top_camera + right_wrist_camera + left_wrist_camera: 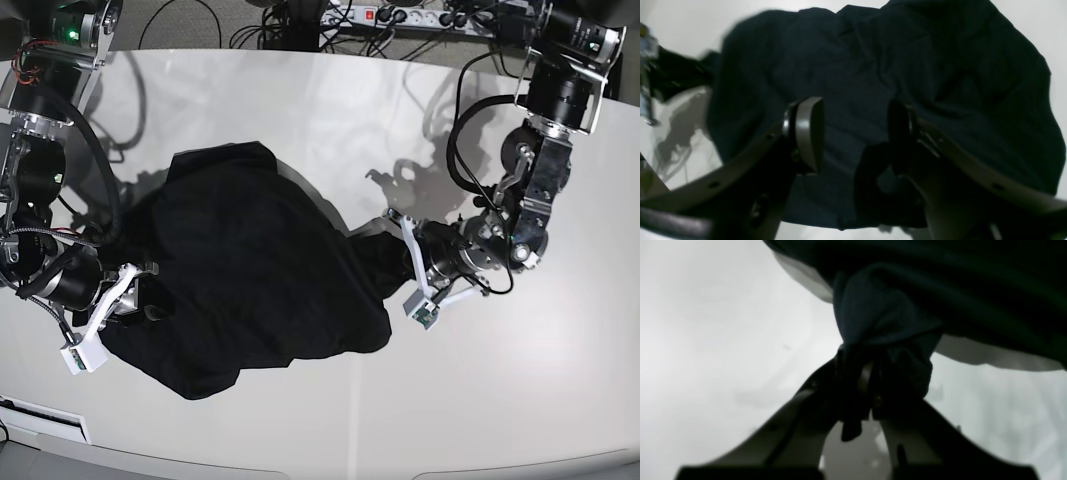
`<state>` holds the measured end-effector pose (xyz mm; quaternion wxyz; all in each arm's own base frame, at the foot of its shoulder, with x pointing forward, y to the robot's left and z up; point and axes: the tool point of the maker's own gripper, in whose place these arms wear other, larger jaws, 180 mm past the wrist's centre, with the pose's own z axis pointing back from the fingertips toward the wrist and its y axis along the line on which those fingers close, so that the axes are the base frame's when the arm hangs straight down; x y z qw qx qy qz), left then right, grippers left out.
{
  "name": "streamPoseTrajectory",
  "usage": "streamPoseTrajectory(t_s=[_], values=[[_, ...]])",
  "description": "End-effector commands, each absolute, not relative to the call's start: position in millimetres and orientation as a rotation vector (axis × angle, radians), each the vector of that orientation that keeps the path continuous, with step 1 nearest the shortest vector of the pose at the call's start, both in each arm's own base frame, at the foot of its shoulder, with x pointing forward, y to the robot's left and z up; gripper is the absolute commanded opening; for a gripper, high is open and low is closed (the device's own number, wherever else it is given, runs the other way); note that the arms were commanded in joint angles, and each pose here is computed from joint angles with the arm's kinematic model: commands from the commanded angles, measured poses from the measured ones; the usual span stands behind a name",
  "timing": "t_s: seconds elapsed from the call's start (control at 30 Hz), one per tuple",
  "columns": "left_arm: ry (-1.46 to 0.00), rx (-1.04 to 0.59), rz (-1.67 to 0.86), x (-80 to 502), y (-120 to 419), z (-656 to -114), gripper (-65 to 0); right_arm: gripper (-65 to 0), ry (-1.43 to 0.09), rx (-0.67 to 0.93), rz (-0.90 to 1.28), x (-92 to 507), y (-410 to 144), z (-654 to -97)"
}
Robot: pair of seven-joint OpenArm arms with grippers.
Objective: Layout the t-shirt on the table in an organized manner, then fold the t-shirt properly
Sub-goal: 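Stretch the t-shirt between both grippers and lay it flat, then regrasp the t-shirt edge with the right gripper and pull it outward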
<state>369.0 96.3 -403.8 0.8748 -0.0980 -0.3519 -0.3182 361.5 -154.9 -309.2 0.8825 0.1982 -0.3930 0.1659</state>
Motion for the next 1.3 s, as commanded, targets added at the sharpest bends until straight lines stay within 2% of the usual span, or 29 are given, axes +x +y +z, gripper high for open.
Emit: streamPoseTrajectory(t_s=[0.0, 0.17, 0.37, 0.7, 0.8, 0.83, 0.87, 0.97, 1.03, 1.17, 1.27], values=[[-0.799, -0.162, -0.687, 384.7, 104.1, -382.1, -65.0, -32.7, -0.876, 0.408, 0.364, 370.4, -156.7, -290.3], [-0.839, 0.082, -0.707, 407.3, 164.2, -355.3, -65.0, -32.7, -0.857, 0.407, 0.364, 366.4, -157.6, -295.2], [-0.87, 0.205, -0.71, 428.8, 210.5, -319.7, -65.0, -32.7, -0.833, 0.415, 0.388, 354.8, -155.1, -307.0], [-0.994, 0.108, -0.676, 456.3, 208.7, -278.0, -63.9, -32.6, -0.741, 0.421, 0.383, 326.7, -150.1, -340.3], [-0.994, 0.102, -0.661, 459.4, 214.1, -280.8, -33.6, -32.6, -0.717, 0.399, 0.398, 322.3, -149.3, -348.2], [-0.99, 0.106, -0.653, 460.1, 216.8, -282.0, -26.3, -32.6, -0.718, 0.401, 0.4, 321.7, -149.2, -348.3], [-0.982, 0.119, -0.63, 460.7, 221.8, -283.7, -23.4, -32.6, -0.718, 0.402, 0.399, 321.3, -149.3, -348.5], [-0.924, 0.166, -0.574, 458.1, 236.4, -290.4, -23.0, -32.6, -0.726, 0.416, 0.425, 320.5, -145.5, -347.0], [-0.868, 0.141, -0.556, 451.6, 236.7, -298.5, -23.0, -32.6, -0.718, 0.425, 0.448, 317.9, -139.6, -348.9], [-0.738, -0.047, -0.598, 426.8, 211.1, -316.7, -23.9, -32.7, -0.651, 0.428, 0.523, 304.4, -120.6, -364.3], [-0.712, -0.177, -0.655, 413.1, 189.4, -319.6, -30.7, -32.7, -0.594, 0.386, 0.588, 295.8, -112.5, -377.8]])
